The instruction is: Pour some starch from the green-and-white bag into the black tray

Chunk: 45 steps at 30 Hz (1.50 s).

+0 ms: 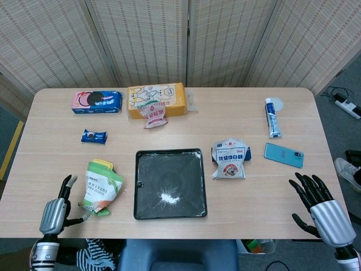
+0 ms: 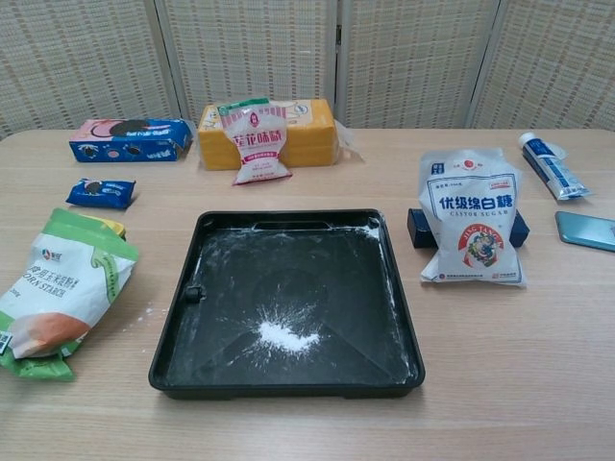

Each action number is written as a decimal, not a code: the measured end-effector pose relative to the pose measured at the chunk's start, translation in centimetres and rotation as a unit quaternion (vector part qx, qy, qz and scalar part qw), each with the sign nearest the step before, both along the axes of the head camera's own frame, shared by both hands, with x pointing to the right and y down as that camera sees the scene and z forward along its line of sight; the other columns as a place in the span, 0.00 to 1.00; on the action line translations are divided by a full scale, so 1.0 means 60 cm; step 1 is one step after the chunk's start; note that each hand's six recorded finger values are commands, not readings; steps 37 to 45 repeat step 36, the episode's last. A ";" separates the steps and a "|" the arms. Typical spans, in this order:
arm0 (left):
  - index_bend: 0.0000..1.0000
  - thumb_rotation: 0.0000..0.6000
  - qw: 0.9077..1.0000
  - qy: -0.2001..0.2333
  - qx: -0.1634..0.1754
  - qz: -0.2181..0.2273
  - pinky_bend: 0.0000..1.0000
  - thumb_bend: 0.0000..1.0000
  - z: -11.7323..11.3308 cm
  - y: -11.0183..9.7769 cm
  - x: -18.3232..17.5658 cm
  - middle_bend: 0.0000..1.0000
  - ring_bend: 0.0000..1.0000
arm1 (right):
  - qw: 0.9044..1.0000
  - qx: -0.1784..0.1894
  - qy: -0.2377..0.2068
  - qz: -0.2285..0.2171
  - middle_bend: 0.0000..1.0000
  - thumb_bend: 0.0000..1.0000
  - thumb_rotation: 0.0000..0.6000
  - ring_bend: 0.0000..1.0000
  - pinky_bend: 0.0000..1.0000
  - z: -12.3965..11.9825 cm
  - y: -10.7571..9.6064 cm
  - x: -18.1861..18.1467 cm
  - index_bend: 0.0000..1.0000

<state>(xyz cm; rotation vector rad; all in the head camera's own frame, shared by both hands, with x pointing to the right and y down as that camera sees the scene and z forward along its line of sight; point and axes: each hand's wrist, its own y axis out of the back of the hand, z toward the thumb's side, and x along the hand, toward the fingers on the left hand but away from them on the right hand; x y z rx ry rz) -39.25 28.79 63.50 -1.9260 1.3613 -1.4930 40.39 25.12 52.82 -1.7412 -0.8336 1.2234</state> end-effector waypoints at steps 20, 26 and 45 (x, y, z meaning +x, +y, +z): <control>0.00 1.00 0.989 -0.085 -0.036 0.114 0.00 0.15 -0.090 0.042 -0.119 0.00 0.00 | 0.999 -0.008 0.028 0.024 0.00 0.31 1.00 0.00 0.00 0.020 -0.016 0.010 0.00; 0.00 1.00 0.978 -0.151 -0.056 0.131 0.00 0.15 -0.087 0.049 -0.138 0.00 0.00 | 0.998 0.007 0.053 0.045 0.00 0.31 1.00 0.00 0.00 0.021 -0.026 0.022 0.00; 0.00 1.00 0.977 -0.173 -0.022 0.121 0.00 0.15 -0.098 0.040 -0.131 0.00 0.00 | 0.997 0.006 0.052 0.048 0.00 0.31 1.00 0.00 0.00 0.020 -0.023 0.018 0.00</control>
